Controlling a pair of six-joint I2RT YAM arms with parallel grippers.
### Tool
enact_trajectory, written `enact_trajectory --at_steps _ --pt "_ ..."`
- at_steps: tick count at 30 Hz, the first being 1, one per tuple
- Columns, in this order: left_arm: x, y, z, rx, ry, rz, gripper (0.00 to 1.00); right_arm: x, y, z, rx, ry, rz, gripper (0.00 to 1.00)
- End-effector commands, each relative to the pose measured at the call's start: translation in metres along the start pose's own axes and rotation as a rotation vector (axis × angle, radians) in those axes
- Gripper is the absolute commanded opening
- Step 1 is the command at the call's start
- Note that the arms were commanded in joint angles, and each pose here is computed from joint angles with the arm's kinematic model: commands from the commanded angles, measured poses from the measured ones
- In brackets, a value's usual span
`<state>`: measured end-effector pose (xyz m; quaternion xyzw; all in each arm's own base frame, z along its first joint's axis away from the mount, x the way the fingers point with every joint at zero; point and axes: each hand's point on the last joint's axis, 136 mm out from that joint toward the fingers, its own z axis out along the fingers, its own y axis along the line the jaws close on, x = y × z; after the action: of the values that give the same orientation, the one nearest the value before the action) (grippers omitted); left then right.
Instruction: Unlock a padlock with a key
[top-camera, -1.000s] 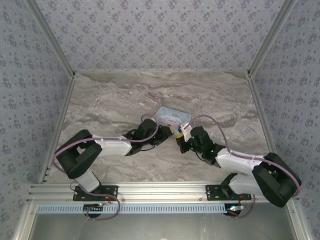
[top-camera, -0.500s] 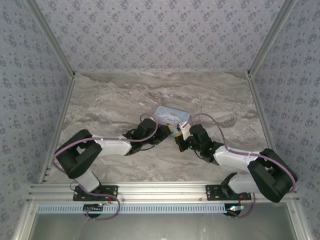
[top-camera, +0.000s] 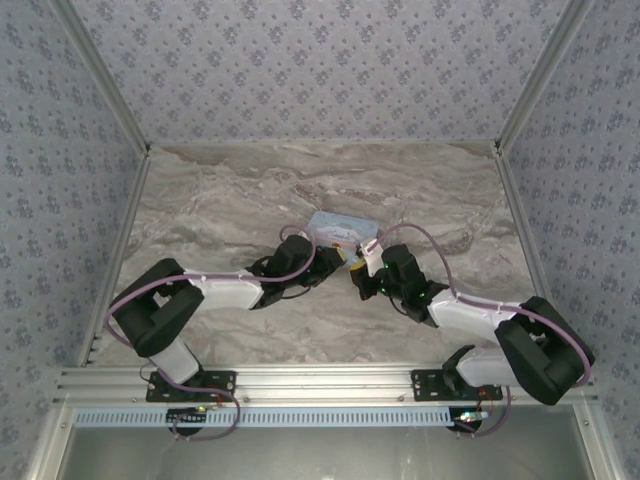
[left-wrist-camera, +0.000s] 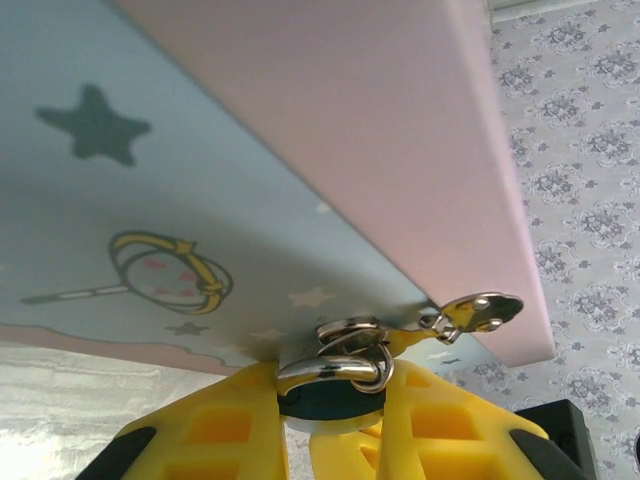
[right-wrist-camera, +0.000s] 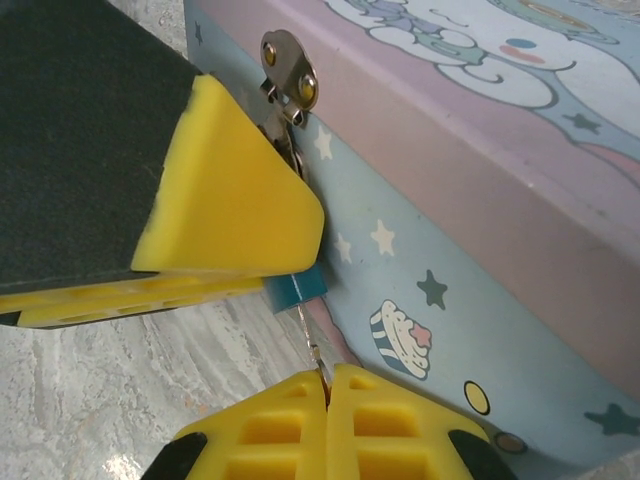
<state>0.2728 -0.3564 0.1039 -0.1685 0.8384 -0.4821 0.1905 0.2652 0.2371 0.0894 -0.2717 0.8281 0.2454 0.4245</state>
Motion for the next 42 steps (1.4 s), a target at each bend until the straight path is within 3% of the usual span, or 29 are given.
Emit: enact_trajectory --at_steps 1,42 --pt "0.017 -0.034 0.002 0.105 0.08 0.015 0.19 -0.065 0.016 -0.005 -0.072 -0.198 -0.027 0.0" --pt "0.023 -0.014 0.008 0.06 0.103 -0.003 0.19 -0.078 0.018 -0.009 -0.115 -0.236 -0.017 0.0"
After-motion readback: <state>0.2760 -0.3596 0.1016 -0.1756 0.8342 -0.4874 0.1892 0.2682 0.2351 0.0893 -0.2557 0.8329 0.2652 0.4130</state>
